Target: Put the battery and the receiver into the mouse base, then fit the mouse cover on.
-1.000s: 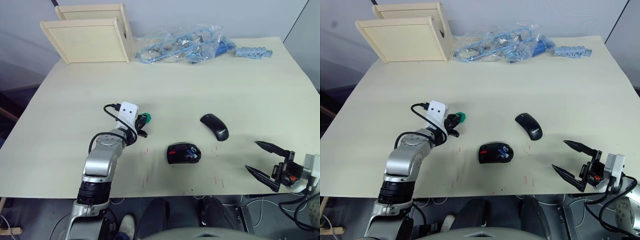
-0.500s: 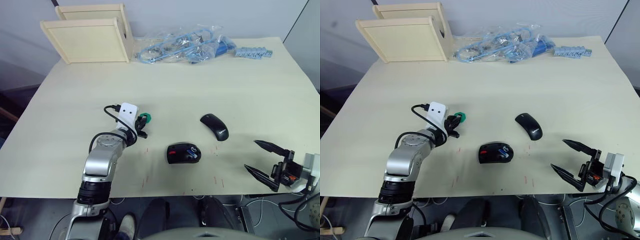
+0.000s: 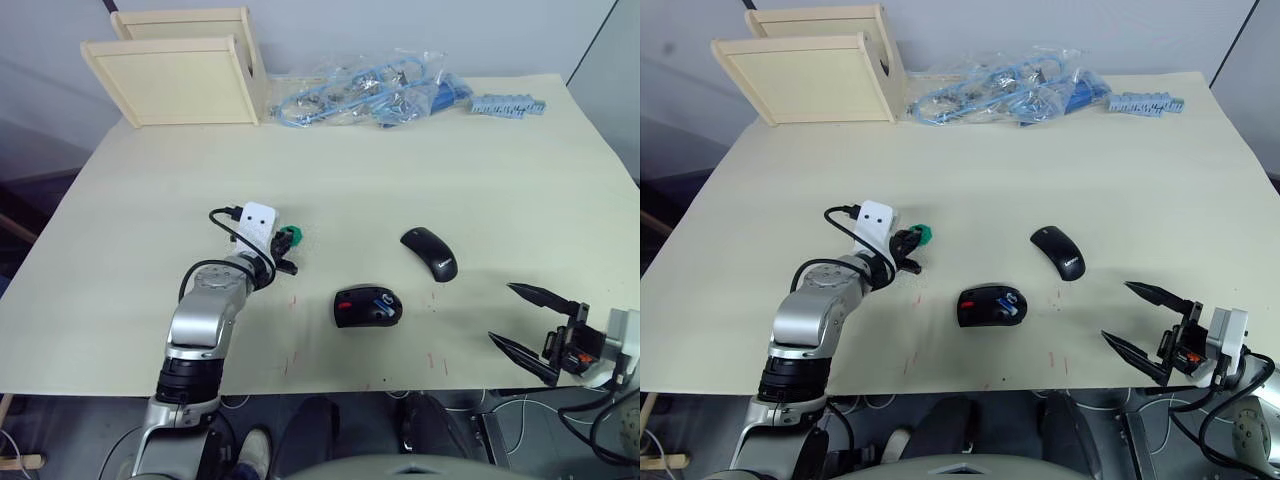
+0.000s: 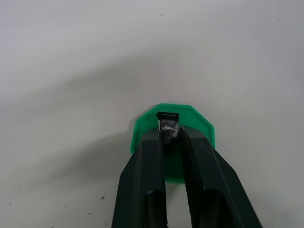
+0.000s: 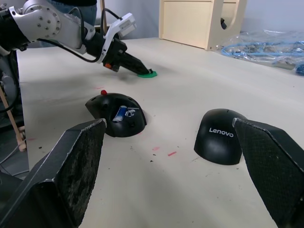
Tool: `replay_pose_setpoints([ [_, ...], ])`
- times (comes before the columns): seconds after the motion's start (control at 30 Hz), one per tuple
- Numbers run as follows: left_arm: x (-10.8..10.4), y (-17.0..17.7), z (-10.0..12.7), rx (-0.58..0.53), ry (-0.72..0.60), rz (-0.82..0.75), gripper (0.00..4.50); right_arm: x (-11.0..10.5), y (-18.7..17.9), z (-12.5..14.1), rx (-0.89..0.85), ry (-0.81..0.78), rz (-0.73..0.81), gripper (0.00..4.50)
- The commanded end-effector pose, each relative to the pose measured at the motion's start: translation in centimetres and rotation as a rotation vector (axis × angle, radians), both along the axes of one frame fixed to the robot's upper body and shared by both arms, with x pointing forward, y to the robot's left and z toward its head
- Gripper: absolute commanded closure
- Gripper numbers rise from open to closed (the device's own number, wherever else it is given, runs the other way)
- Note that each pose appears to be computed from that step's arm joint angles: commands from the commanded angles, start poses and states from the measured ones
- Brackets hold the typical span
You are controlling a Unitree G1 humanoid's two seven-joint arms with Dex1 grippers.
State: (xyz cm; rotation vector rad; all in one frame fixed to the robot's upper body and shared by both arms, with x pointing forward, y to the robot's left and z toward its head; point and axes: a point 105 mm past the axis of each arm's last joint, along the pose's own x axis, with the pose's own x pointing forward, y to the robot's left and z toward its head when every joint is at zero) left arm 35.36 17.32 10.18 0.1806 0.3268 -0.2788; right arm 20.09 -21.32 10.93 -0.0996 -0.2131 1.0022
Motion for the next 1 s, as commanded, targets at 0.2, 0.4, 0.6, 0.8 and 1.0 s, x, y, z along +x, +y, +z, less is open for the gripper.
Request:
replay_pose_setpoints([
  [0.2,0.1,0.2,0.8,0.004,-0.022,0.011,4.47,-0.3,0.1,0.7,-0.013,-0.033,0.02,0.0],
  [0.4,0.1,0.5,1.6,-0.014,-0.056,0.005,4.47,-0.2,0.0,0.8,-0.011,-0.038,0.023,0.0],
  [0.6,0.1,0.7,3.2,-0.025,-0.097,-0.058,4.47,-0.3,0.2,0.8,-0.002,-0.045,0.041,0.0],
  [0.8,-0.5,-0.4,5.1,-0.032,-0.126,-0.217,4.47,-0.3,0.2,0.9,0.0,-0.045,0.047,0.0],
  [1.0,-2.3,-2.6,6.0,-0.021,-0.095,-0.546,4.47,0.1,0.3,1.0,0.017,0.025,0.053,0.0],
])
